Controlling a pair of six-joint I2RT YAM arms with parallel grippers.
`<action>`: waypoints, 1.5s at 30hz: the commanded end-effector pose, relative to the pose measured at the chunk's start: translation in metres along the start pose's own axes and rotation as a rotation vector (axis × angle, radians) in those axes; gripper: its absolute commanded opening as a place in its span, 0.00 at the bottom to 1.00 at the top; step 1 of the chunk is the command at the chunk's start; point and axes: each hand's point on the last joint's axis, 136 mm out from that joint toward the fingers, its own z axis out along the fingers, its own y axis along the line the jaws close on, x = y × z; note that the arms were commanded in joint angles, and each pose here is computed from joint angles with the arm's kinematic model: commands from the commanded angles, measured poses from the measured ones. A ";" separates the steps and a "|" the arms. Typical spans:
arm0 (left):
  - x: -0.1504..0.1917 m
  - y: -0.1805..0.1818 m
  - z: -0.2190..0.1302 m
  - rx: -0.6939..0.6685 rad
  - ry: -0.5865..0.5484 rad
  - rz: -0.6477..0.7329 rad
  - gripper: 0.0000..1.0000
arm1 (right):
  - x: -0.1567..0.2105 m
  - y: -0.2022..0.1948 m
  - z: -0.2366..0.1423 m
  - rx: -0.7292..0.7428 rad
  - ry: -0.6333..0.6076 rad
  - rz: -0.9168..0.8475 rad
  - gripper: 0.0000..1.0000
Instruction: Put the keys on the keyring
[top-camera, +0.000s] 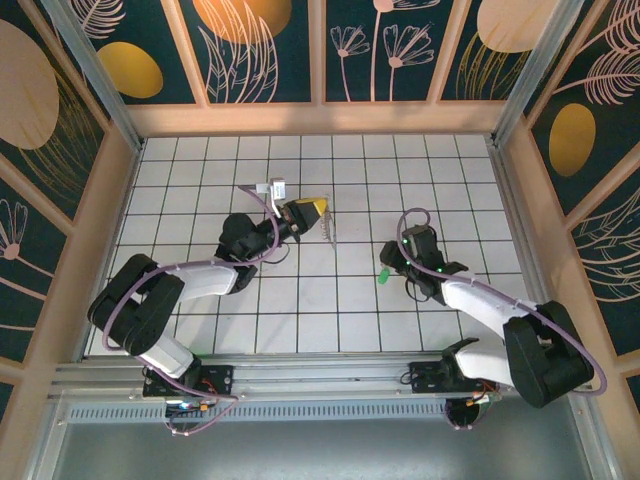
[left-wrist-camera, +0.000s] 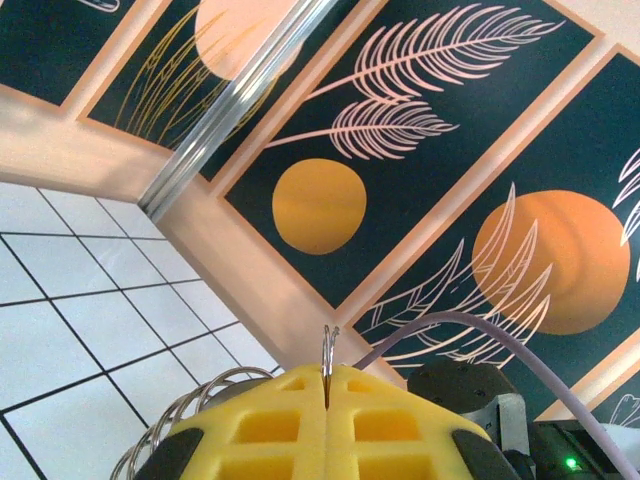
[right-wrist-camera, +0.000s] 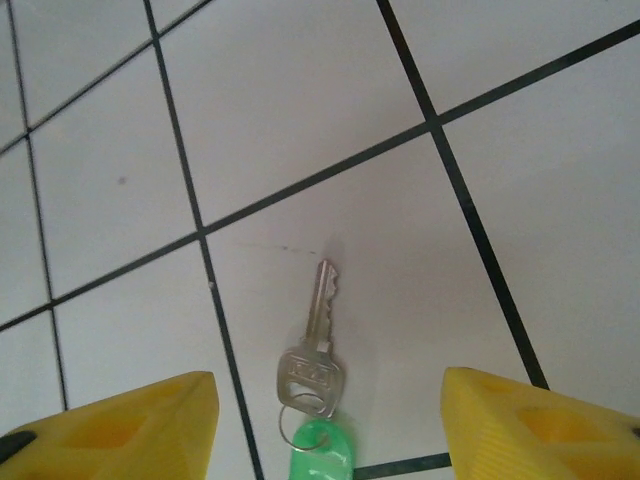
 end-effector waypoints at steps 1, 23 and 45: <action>-0.006 -0.009 0.004 0.060 -0.026 0.025 0.00 | -0.003 -0.001 0.001 0.093 0.000 -0.089 0.57; -0.015 -0.012 0.009 0.121 -0.061 0.002 0.00 | 0.007 0.000 0.012 0.250 0.052 -0.273 0.42; -0.008 0.005 0.010 0.110 -0.044 -0.032 0.00 | 0.024 0.005 0.031 0.293 0.101 -0.364 0.22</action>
